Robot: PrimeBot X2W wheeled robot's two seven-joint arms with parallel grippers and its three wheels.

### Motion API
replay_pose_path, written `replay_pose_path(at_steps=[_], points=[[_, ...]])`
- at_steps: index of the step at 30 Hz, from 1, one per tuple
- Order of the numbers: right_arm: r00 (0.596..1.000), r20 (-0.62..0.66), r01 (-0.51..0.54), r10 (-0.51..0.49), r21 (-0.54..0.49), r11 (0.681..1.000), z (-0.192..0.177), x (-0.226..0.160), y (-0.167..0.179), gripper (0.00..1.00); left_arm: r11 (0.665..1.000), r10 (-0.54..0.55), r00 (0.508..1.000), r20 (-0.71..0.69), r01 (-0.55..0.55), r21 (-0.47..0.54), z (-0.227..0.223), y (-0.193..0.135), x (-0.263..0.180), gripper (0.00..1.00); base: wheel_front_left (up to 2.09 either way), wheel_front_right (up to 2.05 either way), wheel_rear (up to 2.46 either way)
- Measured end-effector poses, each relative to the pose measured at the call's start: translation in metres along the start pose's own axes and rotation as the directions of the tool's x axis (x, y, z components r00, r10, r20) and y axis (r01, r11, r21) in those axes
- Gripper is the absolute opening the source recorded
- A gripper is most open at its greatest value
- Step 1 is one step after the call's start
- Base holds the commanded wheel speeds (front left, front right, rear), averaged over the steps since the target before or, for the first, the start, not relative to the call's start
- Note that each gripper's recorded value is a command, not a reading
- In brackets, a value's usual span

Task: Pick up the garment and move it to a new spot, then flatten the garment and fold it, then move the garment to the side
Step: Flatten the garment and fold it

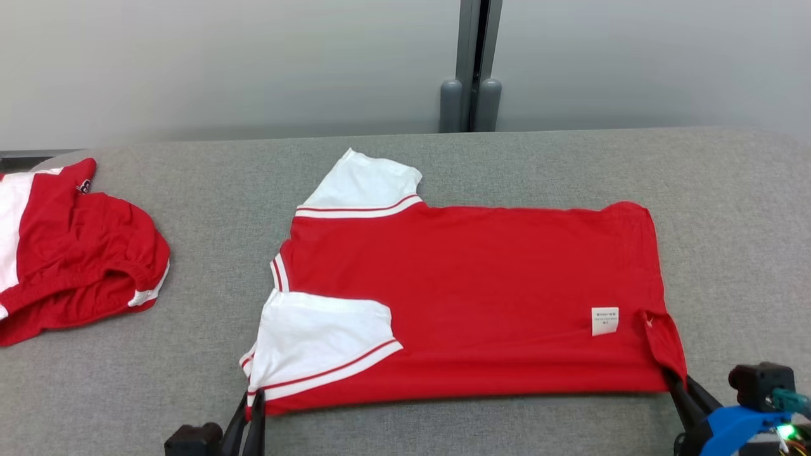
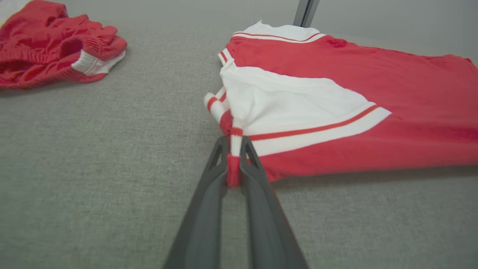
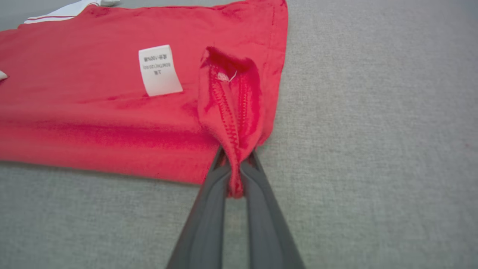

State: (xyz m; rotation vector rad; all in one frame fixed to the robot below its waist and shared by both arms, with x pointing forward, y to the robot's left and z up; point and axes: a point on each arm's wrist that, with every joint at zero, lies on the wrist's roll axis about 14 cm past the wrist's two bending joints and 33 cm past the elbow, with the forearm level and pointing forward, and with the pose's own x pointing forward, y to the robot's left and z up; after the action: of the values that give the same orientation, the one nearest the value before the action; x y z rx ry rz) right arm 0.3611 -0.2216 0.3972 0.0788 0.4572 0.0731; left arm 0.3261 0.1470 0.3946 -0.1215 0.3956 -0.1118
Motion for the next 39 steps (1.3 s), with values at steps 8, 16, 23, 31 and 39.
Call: replay_pose_path(at_steps=[8,16,23,31,39], points=[[0.998,-0.07,0.012,-0.01,0.022,1.0,-0.019,-0.03,0.003,0.0,0.999,0.019,1.0,-0.021,-0.019,-0.026,0.0,-0.005,-0.021,0.0,0.0,0.0,0.0],[0.997,-0.077,0.022,-0.018,0.059,0.998,-0.018,-0.035,0.008,1.0,1.0,0.02,1.0,-0.003,-0.02,-0.023,0.004,-0.005,-0.019,1.0,0.0,0.0,0.0],[0.995,0.095,0.022,-0.025,0.029,0.999,0.027,-0.028,0.006,1.0,0.999,0.021,0.98,0.196,-0.027,0.029,0.048,-0.002,-0.008,1.0,0.0,0.0,0.0],[0.94,0.342,0.005,-0.004,0.0,1.0,0.087,-0.022,0.015,1.0,0.995,0.007,0.932,0.362,-0.043,0.092,0.098,0.002,0.001,1.0,0.0,0.0,0.0],[0.892,0.452,0.025,-0.026,0.007,1.0,0.105,-0.022,0.013,1.0,0.989,0.017,0.878,0.478,-0.084,0.119,0.139,0.012,0.002,1.0,0.0,0.0,0.0]])
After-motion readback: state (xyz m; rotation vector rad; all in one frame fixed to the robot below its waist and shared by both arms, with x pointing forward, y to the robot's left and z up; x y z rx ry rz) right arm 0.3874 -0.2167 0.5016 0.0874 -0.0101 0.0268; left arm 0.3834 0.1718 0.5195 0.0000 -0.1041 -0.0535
